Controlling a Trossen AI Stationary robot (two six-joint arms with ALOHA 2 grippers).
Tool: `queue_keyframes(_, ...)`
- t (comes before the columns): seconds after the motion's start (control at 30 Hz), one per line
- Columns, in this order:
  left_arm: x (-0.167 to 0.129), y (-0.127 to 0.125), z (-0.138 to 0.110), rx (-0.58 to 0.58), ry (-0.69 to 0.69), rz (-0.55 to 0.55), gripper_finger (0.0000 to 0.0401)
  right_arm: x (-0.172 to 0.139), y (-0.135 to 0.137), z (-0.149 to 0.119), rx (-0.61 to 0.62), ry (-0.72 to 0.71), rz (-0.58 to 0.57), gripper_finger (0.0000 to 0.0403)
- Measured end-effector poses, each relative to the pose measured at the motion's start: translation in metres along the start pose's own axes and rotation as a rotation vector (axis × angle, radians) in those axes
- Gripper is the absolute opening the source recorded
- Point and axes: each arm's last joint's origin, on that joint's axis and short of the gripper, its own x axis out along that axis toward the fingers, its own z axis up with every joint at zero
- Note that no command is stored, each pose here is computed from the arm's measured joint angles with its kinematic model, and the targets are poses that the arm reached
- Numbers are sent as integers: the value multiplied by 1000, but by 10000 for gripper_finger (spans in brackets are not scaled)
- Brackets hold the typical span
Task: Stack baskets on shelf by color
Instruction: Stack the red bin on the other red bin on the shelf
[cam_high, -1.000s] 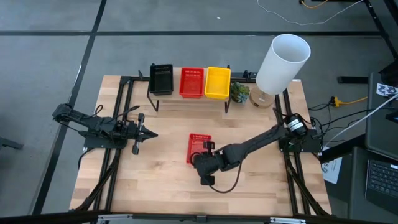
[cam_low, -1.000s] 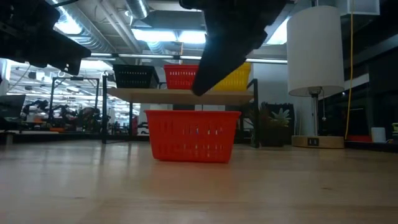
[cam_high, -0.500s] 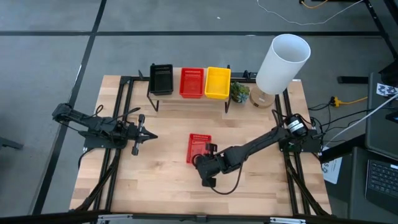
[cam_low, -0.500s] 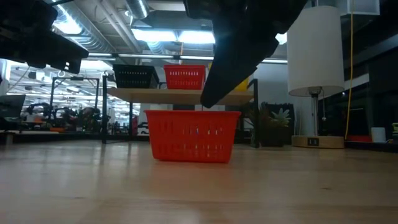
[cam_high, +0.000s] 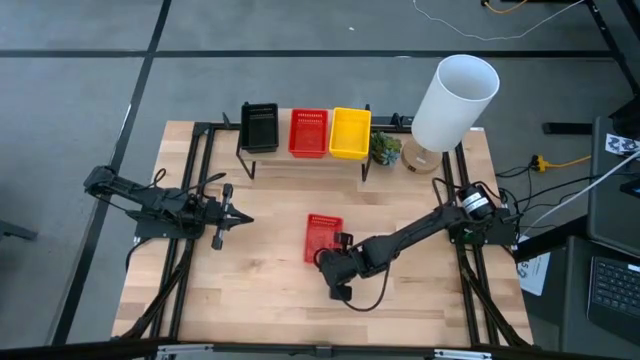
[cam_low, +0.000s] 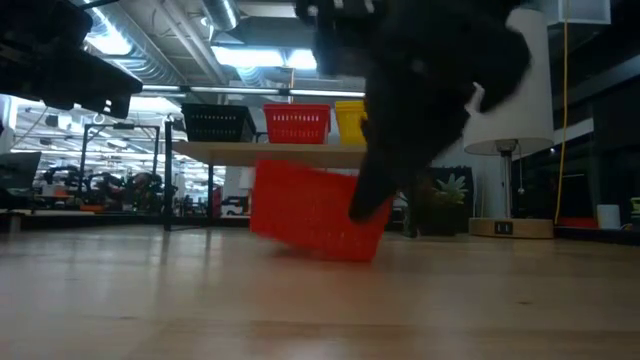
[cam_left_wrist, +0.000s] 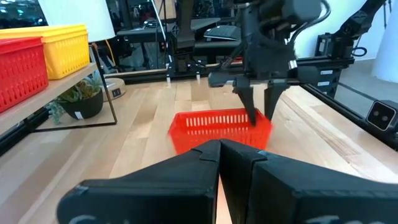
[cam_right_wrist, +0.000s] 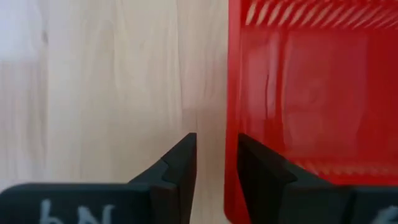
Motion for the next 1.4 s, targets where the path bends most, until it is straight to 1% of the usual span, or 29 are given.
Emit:
queue_keyframes(0.1, 0, 0, 0, 0, 0, 0, 2, 5, -6, -6, 9, 52, 12, 110)
queue_keyframes(0.17, 0, 0, 0, 0, 0, 0, 2, 5, -7, -4, 19, 37, 18, 101)
queue_keyframes(0.23, 0, 0, 0, 0, 0, 0, 2, 5, -8, -2, 23, 24, 22, 77)
queue_keyframes(0.33, 0, 0, 0, -13, 0, 0, 2, 5, -7, 0, 17, 6, 26, 19)
queue_keyframes(0.43, 0, 0, 0, -29, 0, 0, 2, -1, -3, 7, -8, -14, 28, 7)
queue_keyframes(0.57, 0, 0, 0, -33, 0, -1, 2, -24, 10, 28, -93, -36, 43, 2)
queue_keyframes(0.67, 0, 0, 0, -179, 0, -1, 2, -47, 16, 45, -182, -47, 12, 2)
queue_keyframes(0.7, 0, 0, 0, -211, 0, 0, 2, -54, 16, 50, -211, -57, -10, 2)
queue_keyframes(0.77, 0, 0, 0, -233, 0, -1, 2, -69, 13, 64, -270, -83, -69, 1)
queue_keyframes(0.83, 0, 0, 0, -234, 0, -1, 2, -82, 6, 77, -315, -112, -122, 1)
queue_keyframes(0.93, 0, 0, 0, -234, 0, -1, 2, -99, -9, 99, -349, -162, -163, 1)
queue_keyframes(1.07, 0, 0, 0, -234, 0, -1, 2, -117, -36, 125, -380, -227, -200, 1)
queue_keyframes(1.23, 0, 0, 0, -231, 0, -1, 2, -128, -75, 146, -387, -257, -255, 0)
queue_keyframes(1.3, 0, 0, 0, -164, -3, 3, 2, -131, -92, 152, -385, -259, -278, 0)
queue_keyframes(1.4, 0, 0, 0, -80, -2, 3, 2, -133, -117, 158, -384, -260, -255, 0)
